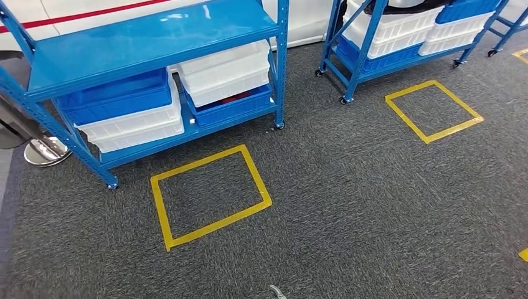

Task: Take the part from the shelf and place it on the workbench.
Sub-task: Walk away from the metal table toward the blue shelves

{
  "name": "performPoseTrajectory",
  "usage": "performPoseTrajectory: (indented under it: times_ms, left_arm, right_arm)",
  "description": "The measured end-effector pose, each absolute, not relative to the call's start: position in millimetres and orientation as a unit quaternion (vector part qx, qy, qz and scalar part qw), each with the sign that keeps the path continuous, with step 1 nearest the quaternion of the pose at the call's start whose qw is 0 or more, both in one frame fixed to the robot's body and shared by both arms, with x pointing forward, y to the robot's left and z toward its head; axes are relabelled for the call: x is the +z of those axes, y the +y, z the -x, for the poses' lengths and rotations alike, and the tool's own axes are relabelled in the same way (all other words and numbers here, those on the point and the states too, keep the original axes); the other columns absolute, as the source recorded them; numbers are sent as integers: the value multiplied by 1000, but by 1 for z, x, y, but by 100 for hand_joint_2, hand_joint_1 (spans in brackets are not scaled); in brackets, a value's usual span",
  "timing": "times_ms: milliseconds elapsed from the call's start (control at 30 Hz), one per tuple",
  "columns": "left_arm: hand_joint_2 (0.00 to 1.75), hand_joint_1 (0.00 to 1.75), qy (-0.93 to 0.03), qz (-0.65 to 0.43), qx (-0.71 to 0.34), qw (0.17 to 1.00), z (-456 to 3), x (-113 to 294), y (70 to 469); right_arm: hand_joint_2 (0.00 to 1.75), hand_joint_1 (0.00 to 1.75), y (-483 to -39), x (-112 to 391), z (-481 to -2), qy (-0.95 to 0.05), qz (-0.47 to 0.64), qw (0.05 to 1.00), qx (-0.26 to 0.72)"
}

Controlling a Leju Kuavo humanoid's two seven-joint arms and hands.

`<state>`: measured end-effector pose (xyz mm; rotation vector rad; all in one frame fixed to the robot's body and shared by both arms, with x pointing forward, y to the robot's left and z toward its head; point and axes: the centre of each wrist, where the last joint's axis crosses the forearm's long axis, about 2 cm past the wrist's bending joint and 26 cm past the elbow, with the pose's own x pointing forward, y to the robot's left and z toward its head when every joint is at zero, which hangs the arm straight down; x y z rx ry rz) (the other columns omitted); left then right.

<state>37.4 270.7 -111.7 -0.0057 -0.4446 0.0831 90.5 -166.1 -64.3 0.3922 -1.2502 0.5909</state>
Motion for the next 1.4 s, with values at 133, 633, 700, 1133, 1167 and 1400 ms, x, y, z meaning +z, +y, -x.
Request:
performPoseTrajectory:
  times_ms: [133,633,700,1133,1167,1400]
  left_arm:
    - [0,0,-222,3,41,974,-40,-111,270]
    - [0,0,-218,4,40,975,-41,-111,269]
    - [0,0,-217,4,40,975,-41,-111,269]
    - [0,0,-218,13,44,975,-39,-111,268]
    - [0,0,-218,16,45,975,-39,-111,268]
    - [0,0,-219,17,46,974,-38,-112,267]
  right_arm:
    - [0,0,-166,-65,-90,-568,-181,756,270]
    - [0,0,-167,-65,-90,-563,-181,761,267]
    - [0,0,-168,-65,-90,-562,-181,761,267]
    - [0,0,-168,-66,-89,-553,-184,779,229]
    - [0,0,-168,-66,-89,-553,-184,780,229]
    - [0,0,-168,-66,-89,-551,-184,781,228]
